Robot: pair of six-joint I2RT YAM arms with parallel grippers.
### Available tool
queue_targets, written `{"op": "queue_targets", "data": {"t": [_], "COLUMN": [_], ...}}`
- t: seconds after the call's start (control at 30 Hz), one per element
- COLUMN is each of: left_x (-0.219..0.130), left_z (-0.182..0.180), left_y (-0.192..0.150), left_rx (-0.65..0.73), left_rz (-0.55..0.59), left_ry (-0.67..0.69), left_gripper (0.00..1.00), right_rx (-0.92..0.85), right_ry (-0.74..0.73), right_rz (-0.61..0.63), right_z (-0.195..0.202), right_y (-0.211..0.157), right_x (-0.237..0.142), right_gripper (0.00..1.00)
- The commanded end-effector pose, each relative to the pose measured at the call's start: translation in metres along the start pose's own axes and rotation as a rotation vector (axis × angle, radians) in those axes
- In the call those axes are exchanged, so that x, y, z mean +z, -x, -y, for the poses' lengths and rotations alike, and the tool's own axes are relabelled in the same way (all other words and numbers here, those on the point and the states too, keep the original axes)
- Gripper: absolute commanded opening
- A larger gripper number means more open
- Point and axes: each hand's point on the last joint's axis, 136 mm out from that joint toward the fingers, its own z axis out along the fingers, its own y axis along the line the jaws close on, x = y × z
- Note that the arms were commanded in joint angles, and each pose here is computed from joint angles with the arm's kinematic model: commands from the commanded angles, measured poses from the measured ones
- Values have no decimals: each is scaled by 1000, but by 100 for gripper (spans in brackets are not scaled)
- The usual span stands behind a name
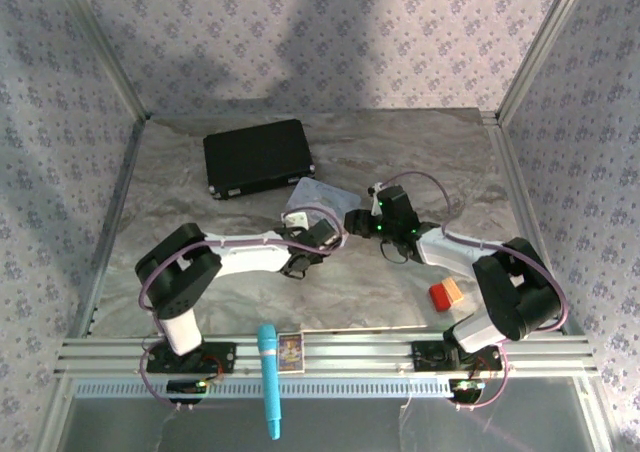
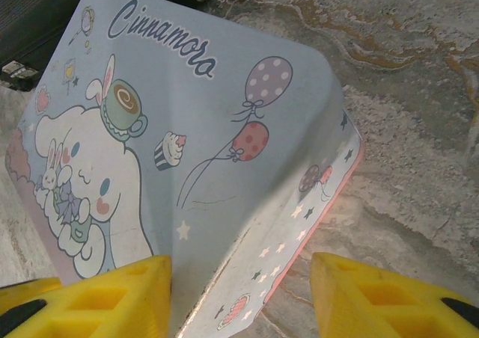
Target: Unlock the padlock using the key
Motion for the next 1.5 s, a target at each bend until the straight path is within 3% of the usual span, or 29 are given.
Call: {"op": "queue_targets", "data": {"t": [0.0, 0.27, 0.37, 0.57, 0.63, 0.67, 0.7, 0.77, 0.83, 0.9, 0.97, 1.07, 1.23, 1.47], "left_x": [-8, -12, -19, -28, -35, -40, -46, -56, -67, -78, -89, -99, -104, -93], "left_z": [-11, -3, 7, 29, 31, 31, 31, 28, 20, 5, -13, -39, -78, -109], "left_y": [-1, -5, -8, -16, -12, -8, -2, 10, 23, 40, 54, 69, 81, 83], "left_rx": [92, 110, 114, 79, 63, 59, 54, 35, -2, -53, -100, -151, -192, -248], "left_rz": [40, 25, 15, -43, -36, -24, -9, 17, 39, 74, 108, 121, 127, 79], "left_ry": [97, 75, 32, -99, -130, -143, -158, -196, -237, -269, -293, -329, -356, -335], "left_gripper": [36, 39, 46, 47, 47, 48, 52, 65, 83, 100, 100, 100, 100, 100], "right_rx": [36, 24, 16, 8, -15, -33, -52, -94, -143, -202, -214, -88, 16, -26], "right_ry": [-155, -145, -144, -130, -114, -100, -85, -68, -89, -132, -197, -358, -232, -285], "right_rz": [-97, -93, -94, -80, -77, -79, -82, -91, -82, -42, 16, 132, 18, 128], "right_z": [41, 40, 40, 37, 31, 27, 21, 11, 4, -3, -4, 5, -9, -49], "right_y": [-26, -20, -12, 3, 9, 12, 15, 21, 28, 37, 46, 65, 45, 16], "right_x": [2, -1, -2, -7, -10, -11, -13, -18, -25, -36, -51, -85, -85, -89], "right_gripper": [52, 52, 53, 54, 59, 65, 77, 89, 99, 99, 99, 99, 95, 99]}}
